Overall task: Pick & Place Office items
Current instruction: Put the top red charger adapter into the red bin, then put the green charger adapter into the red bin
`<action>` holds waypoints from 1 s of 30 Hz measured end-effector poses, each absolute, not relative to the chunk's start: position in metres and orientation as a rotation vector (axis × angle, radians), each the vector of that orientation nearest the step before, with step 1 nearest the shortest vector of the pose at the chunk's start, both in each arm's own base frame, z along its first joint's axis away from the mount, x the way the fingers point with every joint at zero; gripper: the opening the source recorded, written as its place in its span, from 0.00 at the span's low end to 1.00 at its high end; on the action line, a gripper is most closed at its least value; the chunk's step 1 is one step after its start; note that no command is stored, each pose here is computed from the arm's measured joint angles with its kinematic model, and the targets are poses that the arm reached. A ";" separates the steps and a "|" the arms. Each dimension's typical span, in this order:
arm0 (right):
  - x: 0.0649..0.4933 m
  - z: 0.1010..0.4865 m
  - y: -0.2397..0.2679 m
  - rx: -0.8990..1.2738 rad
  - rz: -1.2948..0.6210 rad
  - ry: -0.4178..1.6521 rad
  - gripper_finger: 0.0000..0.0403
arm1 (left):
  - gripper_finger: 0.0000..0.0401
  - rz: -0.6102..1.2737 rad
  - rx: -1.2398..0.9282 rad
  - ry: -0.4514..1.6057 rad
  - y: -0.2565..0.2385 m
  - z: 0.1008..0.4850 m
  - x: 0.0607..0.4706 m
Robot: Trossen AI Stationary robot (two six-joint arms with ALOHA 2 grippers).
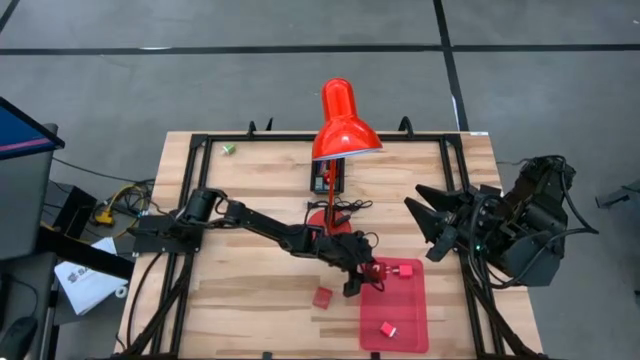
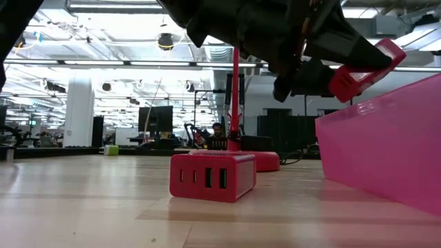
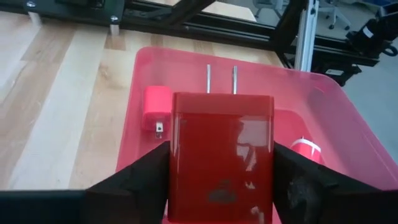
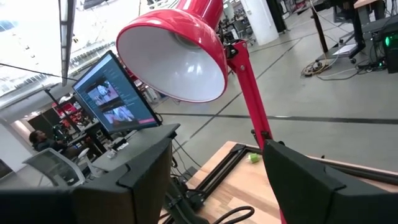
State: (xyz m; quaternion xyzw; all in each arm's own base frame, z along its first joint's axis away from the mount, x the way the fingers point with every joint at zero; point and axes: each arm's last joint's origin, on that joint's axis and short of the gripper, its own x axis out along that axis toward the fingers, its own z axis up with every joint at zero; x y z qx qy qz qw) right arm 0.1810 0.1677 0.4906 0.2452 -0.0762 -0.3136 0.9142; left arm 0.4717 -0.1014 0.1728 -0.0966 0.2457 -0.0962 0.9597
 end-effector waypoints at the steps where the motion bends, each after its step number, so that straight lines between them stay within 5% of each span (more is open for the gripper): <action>1: 0.181 0.491 0.168 0.504 -0.646 -0.156 0.61 | 0.59 -0.189 -0.195 0.495 -0.101 0.173 0.472; 7: 0.181 0.491 0.168 0.503 -0.646 -0.156 0.61 | 0.74 -0.167 -0.197 0.466 -0.099 0.175 0.474; 13: 0.181 0.491 0.168 0.505 -0.645 -0.157 0.61 | 0.72 -0.152 -0.199 0.442 -0.094 0.198 0.468; 19: 0.181 0.490 0.168 0.504 -0.646 -0.156 0.61 | 0.67 -0.027 -0.121 0.486 -0.075 0.265 0.434; 24: 0.182 0.490 0.168 0.493 -0.647 -0.153 0.61 | 0.65 0.292 -0.068 0.687 -0.050 0.303 0.378; 30: 0.182 0.490 0.168 0.475 -0.649 -0.147 0.61 | 0.62 0.799 -0.244 0.896 -0.017 0.303 0.305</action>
